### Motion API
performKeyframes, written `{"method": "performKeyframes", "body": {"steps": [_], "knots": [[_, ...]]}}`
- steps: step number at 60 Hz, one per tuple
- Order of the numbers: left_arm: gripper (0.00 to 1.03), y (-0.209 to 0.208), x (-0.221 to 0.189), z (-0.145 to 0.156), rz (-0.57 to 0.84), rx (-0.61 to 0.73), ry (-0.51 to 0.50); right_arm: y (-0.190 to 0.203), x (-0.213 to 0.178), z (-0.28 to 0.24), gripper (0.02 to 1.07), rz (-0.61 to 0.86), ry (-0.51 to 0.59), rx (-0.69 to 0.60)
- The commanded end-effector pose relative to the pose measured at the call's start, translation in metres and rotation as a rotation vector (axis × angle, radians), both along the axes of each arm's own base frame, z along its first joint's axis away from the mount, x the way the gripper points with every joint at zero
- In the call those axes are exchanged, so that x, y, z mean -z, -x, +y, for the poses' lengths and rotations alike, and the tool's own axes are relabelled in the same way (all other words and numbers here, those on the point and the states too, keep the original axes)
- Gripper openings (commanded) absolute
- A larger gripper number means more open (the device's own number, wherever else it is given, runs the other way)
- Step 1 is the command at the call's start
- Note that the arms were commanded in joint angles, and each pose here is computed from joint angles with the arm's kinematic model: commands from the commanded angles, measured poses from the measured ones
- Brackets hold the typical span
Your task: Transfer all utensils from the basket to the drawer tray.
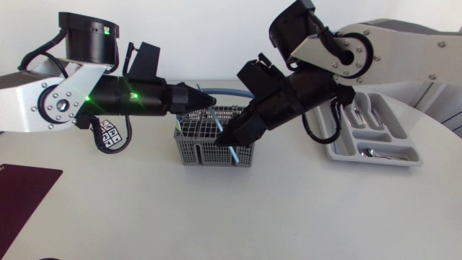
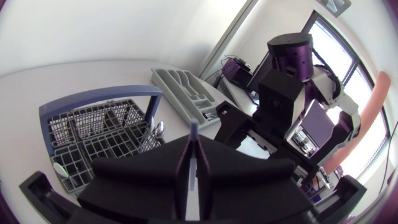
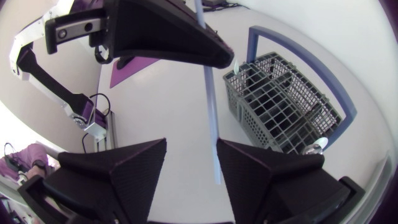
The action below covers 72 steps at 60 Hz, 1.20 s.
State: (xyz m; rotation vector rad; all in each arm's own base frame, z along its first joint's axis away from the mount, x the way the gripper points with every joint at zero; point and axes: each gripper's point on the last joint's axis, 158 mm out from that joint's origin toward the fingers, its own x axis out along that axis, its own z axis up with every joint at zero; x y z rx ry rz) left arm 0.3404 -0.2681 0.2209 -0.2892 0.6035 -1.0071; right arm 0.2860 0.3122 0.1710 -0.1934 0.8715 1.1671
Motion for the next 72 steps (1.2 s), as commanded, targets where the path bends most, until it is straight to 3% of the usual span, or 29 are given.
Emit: {"method": "performKeyframes", "body": {"steps": [1, 8, 31, 35, 44, 60, 63, 72], "knots": [[0.04, -0.001, 0.013, 0.003, 0.061, -0.008, 0.015, 0.005, 0.017, 0.006, 0.6, 0.039, 0.019, 0.005], [0.04, -0.001, 0.012, 0.006, 0.078, 0.002, 0.033, 0.001, 0.025, 0.011, 0.46, 0.002, 0.044, 0.011], [0.04, 0.0, 0.01, 0.012, 0.099, 0.009, 0.057, -0.009, 0.034, 0.012, 0.46, -0.1, 0.094, 0.053], [0.04, 0.001, 0.011, 0.011, 0.101, 0.011, 0.057, -0.009, 0.033, 0.012, 0.4, -0.108, 0.092, 0.054], [0.03, 0.003, 0.009, 0.012, 0.096, 0.01, 0.058, -0.012, 0.032, 0.011, 0.14, -0.135, 0.088, 0.065], [0.04, 0.006, 0.004, 0.015, 0.091, 0.004, 0.065, -0.008, 0.029, 0.004, 0.08, -0.161, 0.081, 0.08], [0.09, 0.007, 0.002, 0.015, 0.088, 0.004, 0.067, -0.005, 0.028, 0.004, 0.08, -0.164, 0.079, 0.076], [0.37, 0.011, -0.013, 0.015, 0.056, 0.008, 0.08, 0.002, 0.03, 0.001, 0.08, -0.16, 0.086, 0.072]]}}
